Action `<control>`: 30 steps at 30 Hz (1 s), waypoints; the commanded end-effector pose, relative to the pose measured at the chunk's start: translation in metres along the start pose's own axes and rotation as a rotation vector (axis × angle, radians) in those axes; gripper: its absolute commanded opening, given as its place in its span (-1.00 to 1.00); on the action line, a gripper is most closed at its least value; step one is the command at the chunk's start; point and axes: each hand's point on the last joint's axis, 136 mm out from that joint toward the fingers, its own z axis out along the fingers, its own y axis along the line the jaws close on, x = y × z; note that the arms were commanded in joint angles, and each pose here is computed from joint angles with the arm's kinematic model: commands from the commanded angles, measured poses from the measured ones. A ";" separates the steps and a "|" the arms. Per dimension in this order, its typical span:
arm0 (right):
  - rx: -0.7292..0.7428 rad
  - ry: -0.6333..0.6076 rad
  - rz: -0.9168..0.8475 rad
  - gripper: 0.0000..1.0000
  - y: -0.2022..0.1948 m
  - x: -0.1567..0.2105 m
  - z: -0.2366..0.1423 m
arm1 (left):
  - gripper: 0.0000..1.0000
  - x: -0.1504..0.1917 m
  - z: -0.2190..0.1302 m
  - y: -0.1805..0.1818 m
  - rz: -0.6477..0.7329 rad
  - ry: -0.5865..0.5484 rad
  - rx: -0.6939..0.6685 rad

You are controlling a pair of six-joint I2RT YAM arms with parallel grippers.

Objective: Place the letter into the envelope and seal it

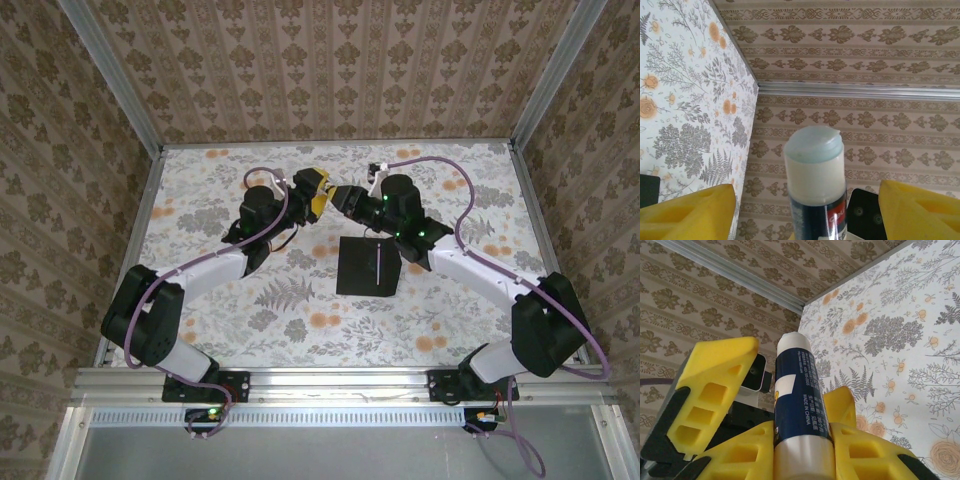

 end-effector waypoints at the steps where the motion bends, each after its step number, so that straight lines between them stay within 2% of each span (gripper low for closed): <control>1: -0.029 -0.056 -0.005 -0.65 0.012 -0.012 0.005 | 0.46 0.000 -0.003 -0.015 -0.011 -0.012 0.061; 5: -0.033 -0.050 -0.007 -0.65 0.014 -0.010 0.008 | 0.36 0.001 -0.002 -0.013 -0.027 -0.008 0.070; 12: -0.039 -0.044 -0.006 -0.65 0.015 -0.008 0.011 | 0.04 0.004 0.000 -0.008 -0.045 -0.008 0.071; 30: -0.038 -0.048 -0.014 -0.65 0.016 -0.008 0.009 | -0.52 0.010 0.006 -0.001 -0.066 0.009 0.073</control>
